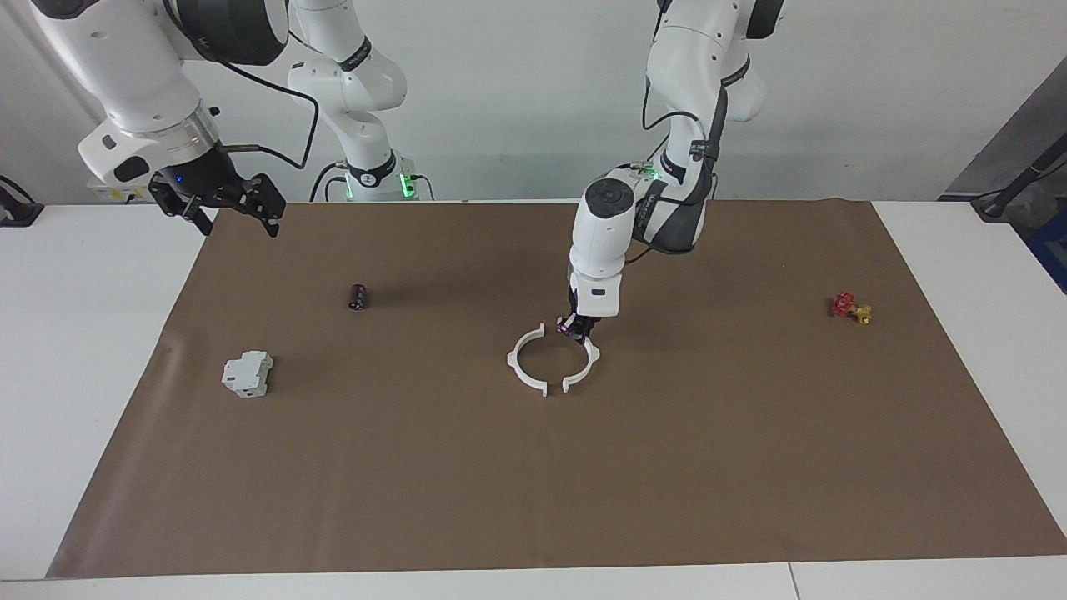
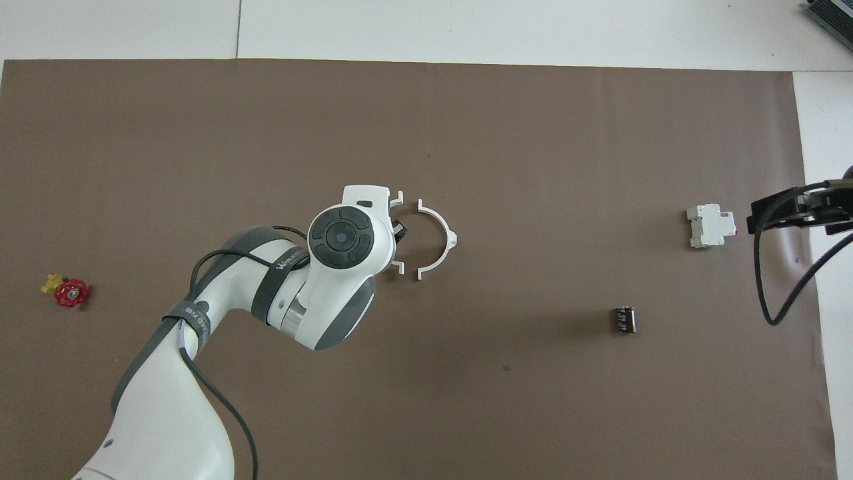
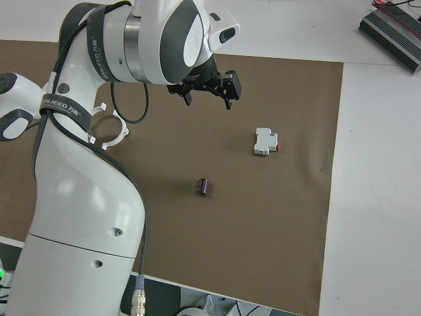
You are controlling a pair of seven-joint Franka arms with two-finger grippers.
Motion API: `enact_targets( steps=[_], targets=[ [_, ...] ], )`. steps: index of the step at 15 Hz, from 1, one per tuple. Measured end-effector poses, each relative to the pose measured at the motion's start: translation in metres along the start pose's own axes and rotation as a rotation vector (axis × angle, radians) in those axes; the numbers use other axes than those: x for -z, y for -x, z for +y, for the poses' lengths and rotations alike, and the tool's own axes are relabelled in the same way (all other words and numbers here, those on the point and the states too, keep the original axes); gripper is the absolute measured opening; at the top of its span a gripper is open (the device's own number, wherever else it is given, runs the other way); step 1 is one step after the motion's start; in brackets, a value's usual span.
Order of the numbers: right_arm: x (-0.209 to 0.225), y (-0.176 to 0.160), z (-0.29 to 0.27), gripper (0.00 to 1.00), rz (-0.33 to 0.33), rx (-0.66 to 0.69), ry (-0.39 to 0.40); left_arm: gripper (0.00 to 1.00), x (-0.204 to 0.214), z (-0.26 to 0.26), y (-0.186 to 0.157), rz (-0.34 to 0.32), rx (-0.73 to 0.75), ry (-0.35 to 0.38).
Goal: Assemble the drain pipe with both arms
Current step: 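Carry the half-ring with the left gripper to the placed half-ring, then press the held half-ring onto the placed one with the left gripper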
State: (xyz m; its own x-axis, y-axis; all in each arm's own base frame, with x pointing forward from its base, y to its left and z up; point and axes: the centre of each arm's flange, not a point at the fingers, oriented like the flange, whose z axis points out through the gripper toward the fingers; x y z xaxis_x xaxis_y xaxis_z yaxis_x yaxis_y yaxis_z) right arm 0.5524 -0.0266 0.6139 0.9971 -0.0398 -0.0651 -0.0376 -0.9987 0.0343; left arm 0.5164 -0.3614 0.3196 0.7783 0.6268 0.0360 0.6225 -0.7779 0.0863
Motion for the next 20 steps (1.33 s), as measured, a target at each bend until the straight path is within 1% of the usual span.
enact_targets(
  steps=[2, 4, 8, 10, 12, 13, 15, 17, 20],
  targets=[
    [0.000, 0.000, 0.000, 1.00, 0.000, 0.000, 0.000, 0.07, -0.003, 0.004, -0.008, 0.011, 0.005, -0.001],
    [0.000, 0.000, 0.000, 1.00, 0.000, 0.000, 0.000, 0.07, -0.003, 0.005, -0.010, 0.014, 0.010, -0.001],
    [0.000, 0.000, 0.000, 1.00, 0.000, 0.000, 0.000, 0.07, -0.004, 0.009, 0.007, 0.017, 0.019, -0.006],
    [0.000, 0.000, 0.000, 1.00, 0.000, 0.000, 0.000, 0.07, -0.008, 0.011, 0.023, 0.020, 0.005, -0.028],
    [0.000, 0.000, 0.000, 1.00, 0.000, 0.000, 0.000, 0.07, -0.011, 0.010, 0.031, 0.023, 0.001, -0.049],
    [0.000, 0.000, 0.000, 1.00, 0.000, 0.000, 0.000, 0.07, -0.013, 0.007, 0.031, 0.022, 0.003, -0.076],
    [0.000, 0.000, 0.000, 1.00, 0.000, 0.000, 0.000, 0.07, -0.015, 0.003, 0.033, 0.041, 0.006, -0.128],
    [0.000, 0.000, 0.000, 1.00, 0.000, 0.000, 0.000, 0.07, -0.014, 0.004, 0.036, 0.058, 0.021, -0.131],
    [0.000, 0.000, 0.000, 1.00, 0.000, 0.000, 0.000, 0.07, -0.013, 0.005, 0.039, 0.065, 0.041, -0.125]
  ],
)
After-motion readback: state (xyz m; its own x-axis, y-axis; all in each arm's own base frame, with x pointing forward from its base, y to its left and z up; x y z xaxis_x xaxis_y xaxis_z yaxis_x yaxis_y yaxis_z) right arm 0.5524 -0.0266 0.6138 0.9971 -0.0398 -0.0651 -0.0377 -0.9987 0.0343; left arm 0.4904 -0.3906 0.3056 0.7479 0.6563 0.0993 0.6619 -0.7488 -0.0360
